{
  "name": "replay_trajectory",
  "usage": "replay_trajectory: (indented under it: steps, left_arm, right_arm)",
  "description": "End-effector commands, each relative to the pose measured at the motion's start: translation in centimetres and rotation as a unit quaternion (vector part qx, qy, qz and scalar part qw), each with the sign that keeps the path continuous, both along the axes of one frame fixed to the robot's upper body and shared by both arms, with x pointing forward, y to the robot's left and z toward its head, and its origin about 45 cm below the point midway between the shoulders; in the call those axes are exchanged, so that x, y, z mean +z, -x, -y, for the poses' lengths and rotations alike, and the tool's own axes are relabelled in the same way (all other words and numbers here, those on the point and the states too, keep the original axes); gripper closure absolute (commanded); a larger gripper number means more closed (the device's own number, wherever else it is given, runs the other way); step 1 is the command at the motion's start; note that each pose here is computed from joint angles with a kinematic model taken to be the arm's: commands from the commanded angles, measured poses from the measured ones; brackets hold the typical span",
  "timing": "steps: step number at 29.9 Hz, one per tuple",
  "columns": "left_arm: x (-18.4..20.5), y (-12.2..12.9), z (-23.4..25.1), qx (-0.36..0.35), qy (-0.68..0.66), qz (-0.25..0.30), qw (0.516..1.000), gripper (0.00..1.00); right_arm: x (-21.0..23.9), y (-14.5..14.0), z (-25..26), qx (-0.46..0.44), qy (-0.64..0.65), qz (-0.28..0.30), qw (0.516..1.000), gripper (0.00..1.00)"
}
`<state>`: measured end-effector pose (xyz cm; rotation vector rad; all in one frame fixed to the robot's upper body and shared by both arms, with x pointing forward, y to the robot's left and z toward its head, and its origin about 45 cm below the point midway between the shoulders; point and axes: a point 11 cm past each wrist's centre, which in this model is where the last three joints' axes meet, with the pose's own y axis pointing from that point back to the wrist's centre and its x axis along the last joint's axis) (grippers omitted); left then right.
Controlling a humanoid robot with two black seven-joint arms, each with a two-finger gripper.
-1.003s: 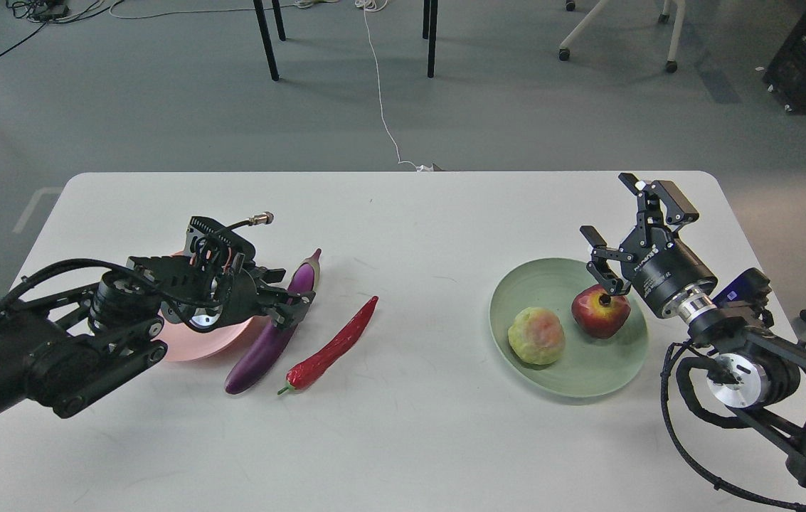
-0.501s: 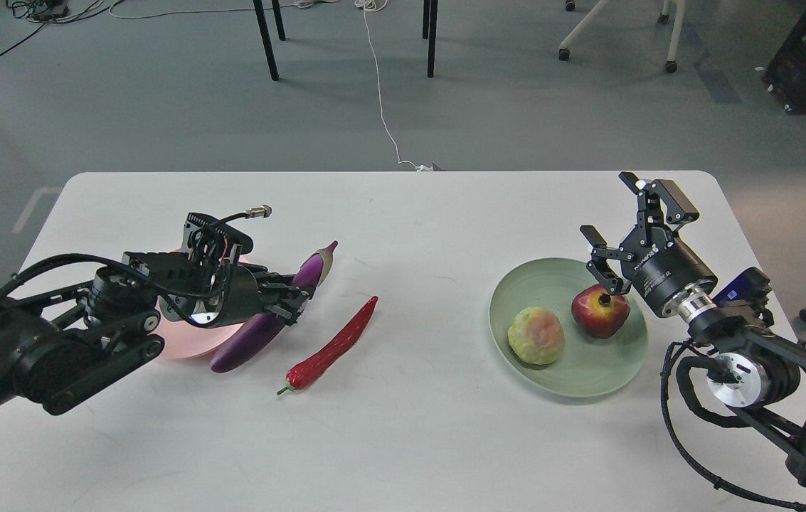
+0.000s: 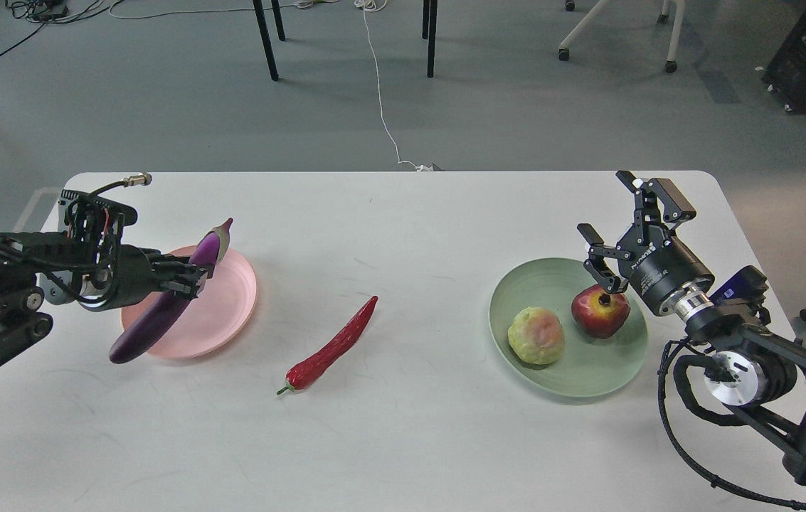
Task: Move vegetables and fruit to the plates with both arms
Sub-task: 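Lift the eggplant and lay it on the pink plate, then move the left gripper to the red chili pepper and grasp it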
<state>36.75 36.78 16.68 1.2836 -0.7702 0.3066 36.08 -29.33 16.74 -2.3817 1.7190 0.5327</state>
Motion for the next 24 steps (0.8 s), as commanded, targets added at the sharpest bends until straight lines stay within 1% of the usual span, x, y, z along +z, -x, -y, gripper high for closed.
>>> replay_trajectory:
  steps: [1,5,7,9,12,16,17,19,24]
  left_arm:
    - [-0.1,0.0,-0.8,0.006,-0.004,0.012,1.000,0.17]
    - [0.6,-0.3,-0.2,-0.002,0.001,0.021,1.000,0.10]
    - [1.2,-0.3,0.5,-0.013,0.006,0.026,1.000,0.07]
    - [1.7,-0.2,1.7,-0.031,0.015,0.029,0.999,0.05]
    - [2.8,0.4,4.4,-0.067,0.031,0.036,0.997,0.05]
    - [4.0,2.1,9.6,-0.131,0.066,0.043,0.988,0.05]
    - [4.1,2.5,10.4,-0.136,0.067,0.044,0.987,0.05]
    - [3.8,3.1,11.8,-0.142,0.067,0.042,0.987,0.05]
    - [1.1,4.5,15.6,-0.173,0.078,0.010,0.982,0.08]
  right_arm:
    - [0.0,0.0,0.2,-0.001,0.001,0.000,1.000,0.04]
    - [0.2,-0.1,0.1,0.000,0.001,0.002,1.000,0.04]
    - [0.2,-0.1,0.1,0.000,0.001,0.002,1.000,0.04]
    - [0.2,-0.1,0.2,0.000,0.002,0.002,1.000,0.04]
    - [0.2,-0.1,0.2,-0.001,0.002,0.002,1.000,0.04]
    - [0.2,-0.1,0.2,0.000,0.002,0.002,1.000,0.04]
    - [0.2,-0.1,0.2,-0.001,0.002,0.002,1.000,0.04]
    - [0.2,-0.1,0.2,-0.001,0.002,0.002,1.000,0.04]
    - [0.2,-0.1,0.3,-0.001,0.004,0.002,1.000,0.04]
